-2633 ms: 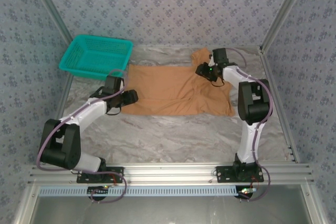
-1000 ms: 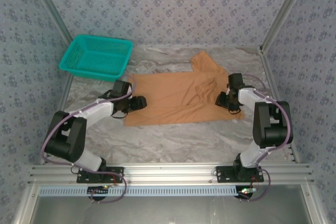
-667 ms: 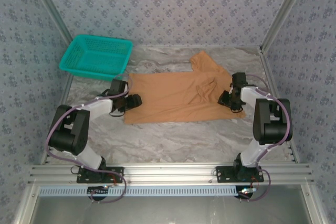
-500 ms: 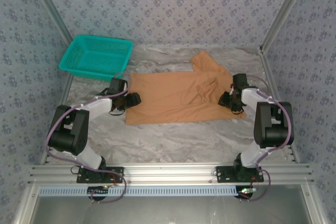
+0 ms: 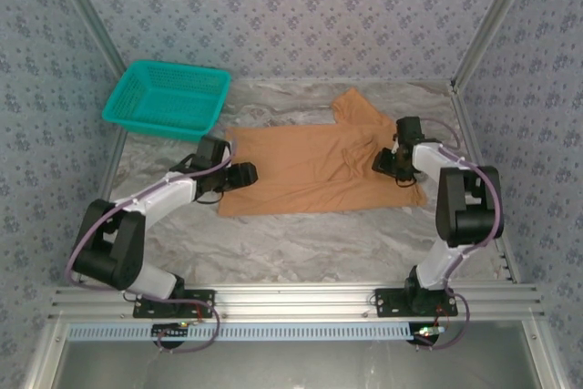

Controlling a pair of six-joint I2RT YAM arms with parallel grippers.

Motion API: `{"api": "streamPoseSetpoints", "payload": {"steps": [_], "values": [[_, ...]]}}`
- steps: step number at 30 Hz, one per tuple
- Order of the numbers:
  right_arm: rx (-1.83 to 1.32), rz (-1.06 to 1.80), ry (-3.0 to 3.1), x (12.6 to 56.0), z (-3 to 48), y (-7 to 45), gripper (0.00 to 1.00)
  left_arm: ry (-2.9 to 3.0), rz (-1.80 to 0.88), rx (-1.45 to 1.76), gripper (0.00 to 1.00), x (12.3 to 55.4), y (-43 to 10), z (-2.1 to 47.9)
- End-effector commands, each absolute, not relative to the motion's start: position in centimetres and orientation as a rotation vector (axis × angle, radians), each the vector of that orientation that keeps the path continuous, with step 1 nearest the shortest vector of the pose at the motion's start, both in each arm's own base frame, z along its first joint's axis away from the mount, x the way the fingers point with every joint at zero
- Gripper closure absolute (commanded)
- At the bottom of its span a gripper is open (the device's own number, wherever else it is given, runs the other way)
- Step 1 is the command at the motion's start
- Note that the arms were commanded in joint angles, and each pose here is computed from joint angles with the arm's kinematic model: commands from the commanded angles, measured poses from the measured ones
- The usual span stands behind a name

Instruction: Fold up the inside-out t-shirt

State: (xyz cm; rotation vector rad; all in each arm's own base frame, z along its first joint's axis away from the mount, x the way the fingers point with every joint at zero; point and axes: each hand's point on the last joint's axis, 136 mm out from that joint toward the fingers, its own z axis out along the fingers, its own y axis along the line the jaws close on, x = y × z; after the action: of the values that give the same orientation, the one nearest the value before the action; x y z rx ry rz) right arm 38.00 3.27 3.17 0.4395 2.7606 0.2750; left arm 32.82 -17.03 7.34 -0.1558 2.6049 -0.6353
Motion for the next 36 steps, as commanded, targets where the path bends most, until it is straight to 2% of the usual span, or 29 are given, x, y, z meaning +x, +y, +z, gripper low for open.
{"api": "streamPoseSetpoints", "payload": {"steps": [1, 10, 13, 15, 20, 26, 30, 36], "values": [[0.498, 0.231, 2.905, 35.3, 1.4, 2.6, 0.51, 2.687, -0.620, -0.173, 0.31, 31.7, -16.3, 5.0], [0.572, 0.203, 3.067, 25.7, 0.0, 2.5, 0.51, 2.846, -0.572, -0.208, 0.32, 25.8, -14.4, 1.7], [0.575, 0.178, 3.068, 24.0, 0.6, 2.2, 0.51, 2.868, -0.567, -0.244, 0.32, 23.6, -13.7, 1.6], [0.579, 0.169, 3.043, 24.4, 1.0, 1.9, 0.51, 2.858, -0.575, -0.264, 0.32, 22.9, -13.5, 2.0], [0.460, 0.164, 2.846, 30.7, 5.0, 2.1, 0.50, 2.753, -0.547, -0.237, 0.32, 26.1, -13.7, 5.5], [0.353, 0.218, 2.535, 41.4, 10.5, 3.4, 0.44, 2.472, -0.526, -0.193, 0.30, 33.9, -14.4, 12.7], [0.412, 0.262, 2.447, 48.1, 10.8, 4.0, 0.39, 2.398, -0.447, -0.165, 0.27, 38.5, -14.2, 14.0], [0.458, 0.218, 2.413, 54.5, 8.8, 3.8, 0.39, 2.363, -0.404, -0.157, 0.26, 41.9, -14.2, 14.1]]}}
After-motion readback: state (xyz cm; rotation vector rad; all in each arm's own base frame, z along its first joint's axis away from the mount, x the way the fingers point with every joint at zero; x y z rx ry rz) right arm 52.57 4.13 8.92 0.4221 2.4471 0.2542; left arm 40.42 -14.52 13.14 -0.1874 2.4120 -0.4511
